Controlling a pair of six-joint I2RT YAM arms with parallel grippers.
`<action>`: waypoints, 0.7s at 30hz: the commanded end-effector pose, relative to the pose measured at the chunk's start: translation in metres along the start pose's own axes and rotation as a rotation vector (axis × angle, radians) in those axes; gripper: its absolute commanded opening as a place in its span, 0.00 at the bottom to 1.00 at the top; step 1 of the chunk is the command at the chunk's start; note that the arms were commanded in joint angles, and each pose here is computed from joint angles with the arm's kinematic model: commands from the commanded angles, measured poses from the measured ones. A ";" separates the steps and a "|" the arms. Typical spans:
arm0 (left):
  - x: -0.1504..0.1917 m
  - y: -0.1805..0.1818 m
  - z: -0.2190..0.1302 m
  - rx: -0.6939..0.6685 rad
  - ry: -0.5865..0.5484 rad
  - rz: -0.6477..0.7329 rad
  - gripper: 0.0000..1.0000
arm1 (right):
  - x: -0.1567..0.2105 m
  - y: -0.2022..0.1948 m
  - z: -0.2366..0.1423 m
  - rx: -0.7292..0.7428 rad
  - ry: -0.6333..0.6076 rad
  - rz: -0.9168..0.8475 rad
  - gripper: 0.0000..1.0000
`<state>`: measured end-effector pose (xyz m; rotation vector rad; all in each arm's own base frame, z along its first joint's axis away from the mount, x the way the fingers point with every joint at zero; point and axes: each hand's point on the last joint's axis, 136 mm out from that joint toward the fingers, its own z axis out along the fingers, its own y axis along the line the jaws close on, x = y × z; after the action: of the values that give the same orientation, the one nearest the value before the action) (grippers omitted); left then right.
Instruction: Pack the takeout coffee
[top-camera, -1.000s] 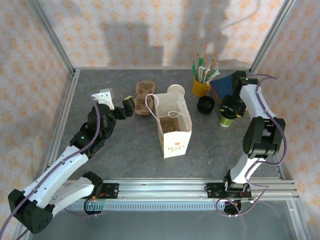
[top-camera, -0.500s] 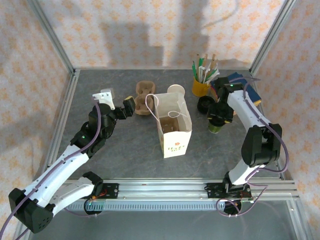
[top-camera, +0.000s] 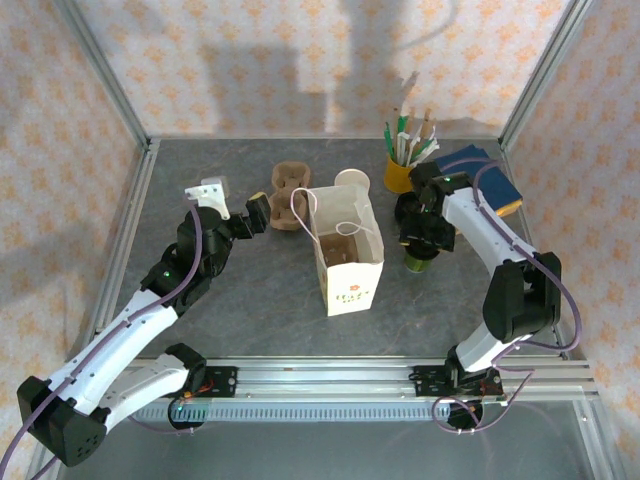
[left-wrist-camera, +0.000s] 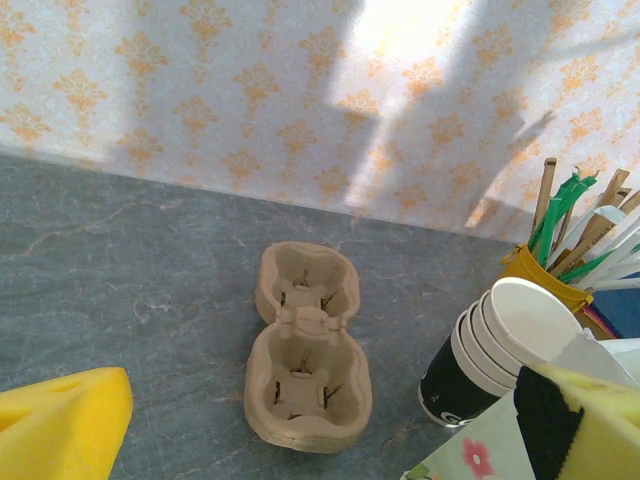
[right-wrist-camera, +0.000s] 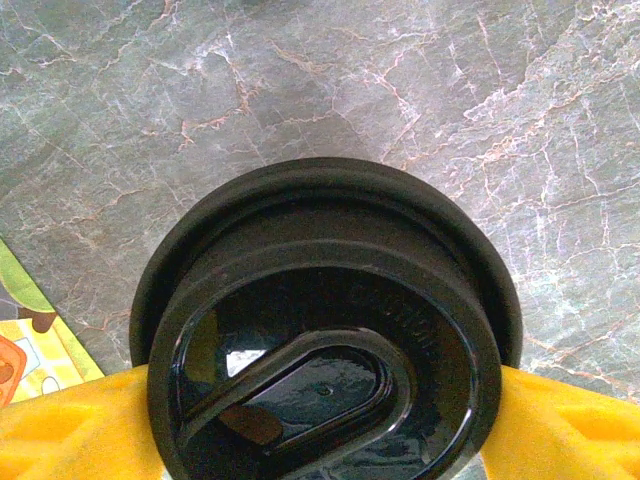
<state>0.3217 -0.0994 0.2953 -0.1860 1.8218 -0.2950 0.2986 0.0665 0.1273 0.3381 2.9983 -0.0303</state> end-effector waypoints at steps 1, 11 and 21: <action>-0.012 -0.002 -0.002 0.010 -0.023 0.007 0.99 | -0.001 -0.002 0.002 0.005 -0.010 0.023 0.80; -0.011 -0.002 -0.002 0.012 -0.023 0.005 0.99 | -0.007 0.000 0.001 -0.013 -0.026 0.046 0.78; -0.010 -0.002 -0.002 0.013 -0.019 0.006 0.99 | -0.007 0.000 0.004 -0.037 -0.018 0.064 0.79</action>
<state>0.3217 -0.0995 0.2953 -0.1853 1.8221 -0.2960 0.3076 0.0659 0.1272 0.3970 2.9646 0.0176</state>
